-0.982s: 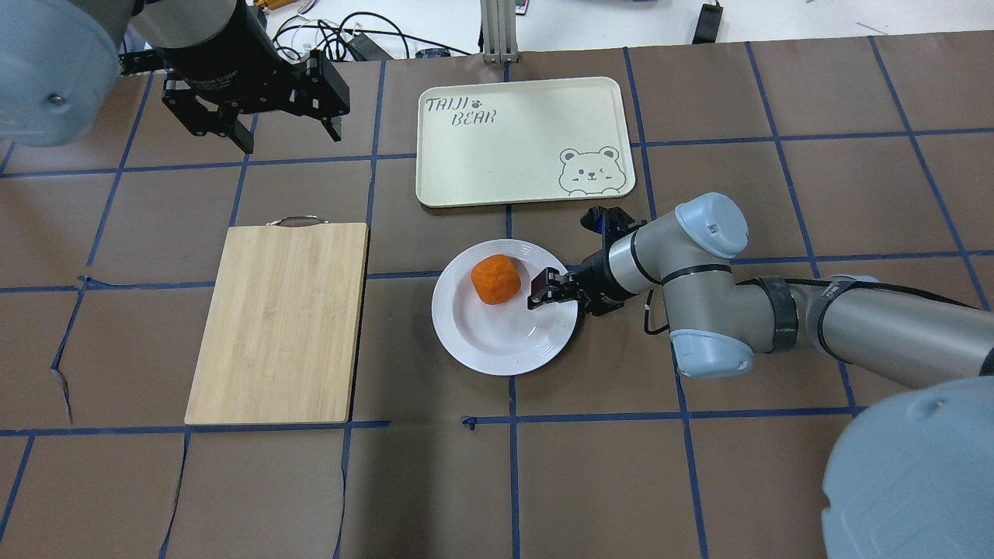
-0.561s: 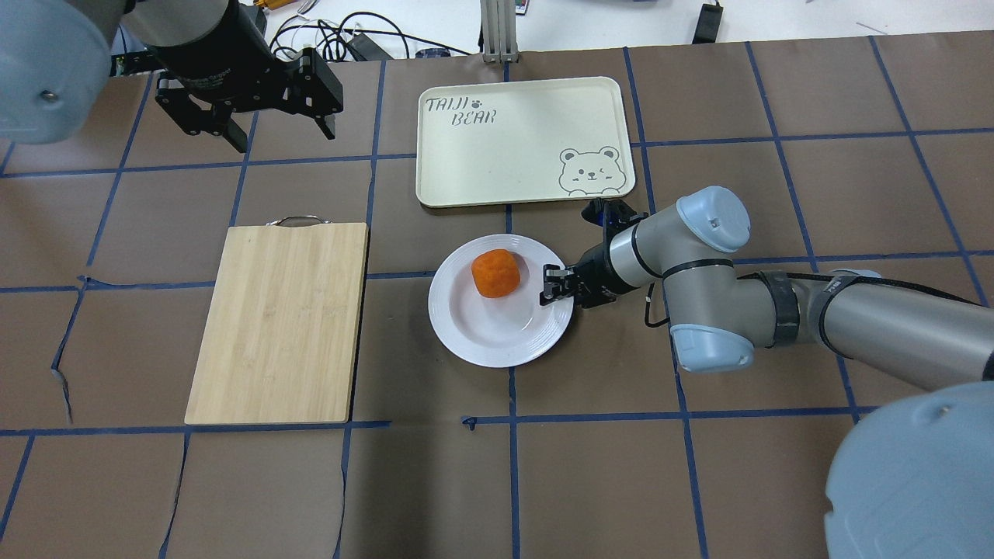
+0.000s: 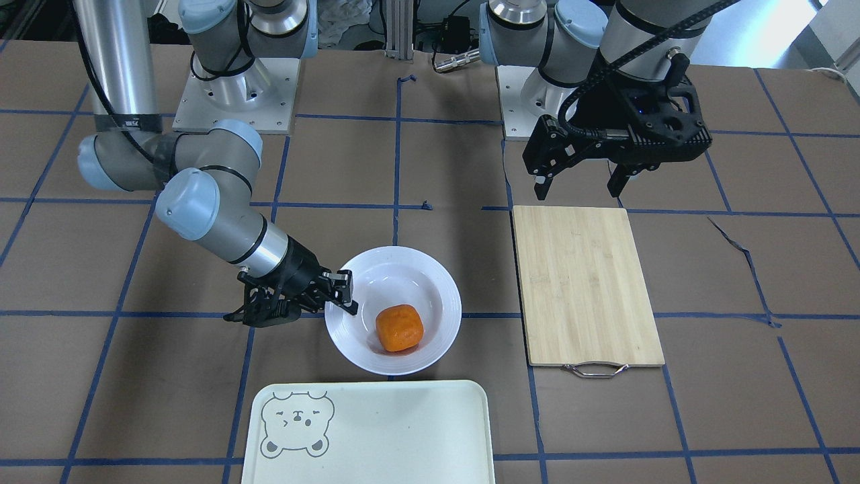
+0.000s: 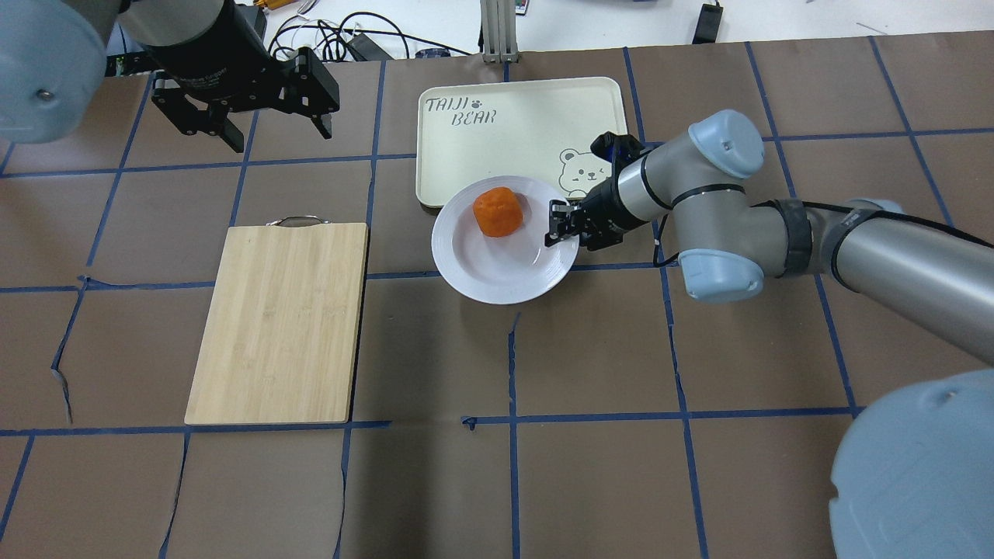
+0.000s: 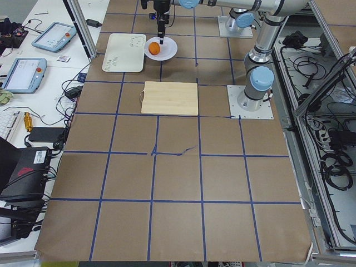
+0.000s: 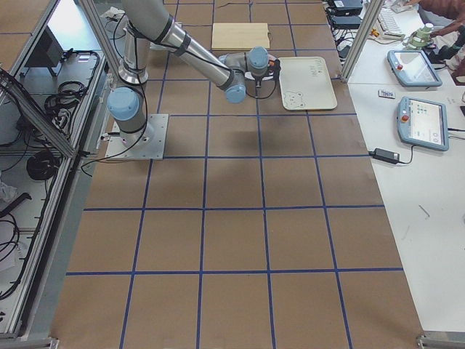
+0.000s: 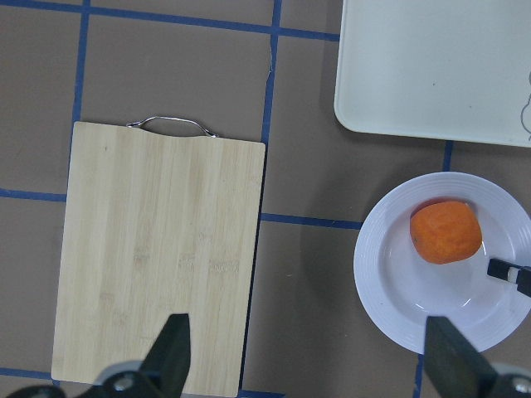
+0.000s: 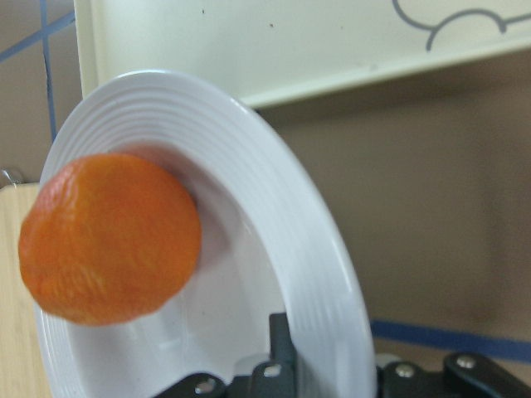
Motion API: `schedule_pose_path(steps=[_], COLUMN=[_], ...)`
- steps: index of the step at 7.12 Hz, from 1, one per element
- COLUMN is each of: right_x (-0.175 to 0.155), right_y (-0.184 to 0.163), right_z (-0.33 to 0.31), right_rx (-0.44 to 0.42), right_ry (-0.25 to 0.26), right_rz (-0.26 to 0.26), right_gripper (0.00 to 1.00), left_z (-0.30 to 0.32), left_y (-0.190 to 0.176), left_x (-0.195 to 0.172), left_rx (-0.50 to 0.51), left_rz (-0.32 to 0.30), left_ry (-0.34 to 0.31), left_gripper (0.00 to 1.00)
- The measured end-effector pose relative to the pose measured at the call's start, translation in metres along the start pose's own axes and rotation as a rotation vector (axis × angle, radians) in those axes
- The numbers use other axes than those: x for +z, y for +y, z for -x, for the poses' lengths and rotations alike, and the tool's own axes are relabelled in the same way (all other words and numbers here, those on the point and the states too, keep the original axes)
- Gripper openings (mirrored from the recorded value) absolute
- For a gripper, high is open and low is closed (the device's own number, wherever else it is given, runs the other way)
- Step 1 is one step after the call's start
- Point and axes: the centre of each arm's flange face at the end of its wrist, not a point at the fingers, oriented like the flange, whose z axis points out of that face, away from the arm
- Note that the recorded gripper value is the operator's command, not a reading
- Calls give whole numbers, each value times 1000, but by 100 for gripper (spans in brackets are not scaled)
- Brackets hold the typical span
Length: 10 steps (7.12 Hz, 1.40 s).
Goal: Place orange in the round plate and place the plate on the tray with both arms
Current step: 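Slide the plate with the right gripper onto the bear tray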
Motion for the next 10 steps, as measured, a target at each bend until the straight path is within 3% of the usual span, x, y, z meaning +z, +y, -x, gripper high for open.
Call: schedule_pose_path(steps=[1,3,5,6,7,8,10], right_x=[-7,15,45,53,58,60,56], right_y=[-41,-123,-146,-146,-148,-150,-157], right_z=[8,1,-17,-22,-26,-28,-31], right_rx=[20,46,72,81,86,88,98], right_ry=[11,48,59,60,59,64,100], right_rz=[-29,-78,-66,-56,-52,-55,-79], right_gripper=[0,0,0,11,64,100,100], left_z=[0,0,0,0,0,0,0], left_y=[0,0,0,0,0,0,0], left_x=[0,0,0,0,0,0,0], left_rx=[0,0,0,0,0,0,0], left_rz=[1,1,0,0,0,0,-1], left_ry=[0,0,0,0,0,0,0], left_gripper=[100,100,100,100,100,100,100])
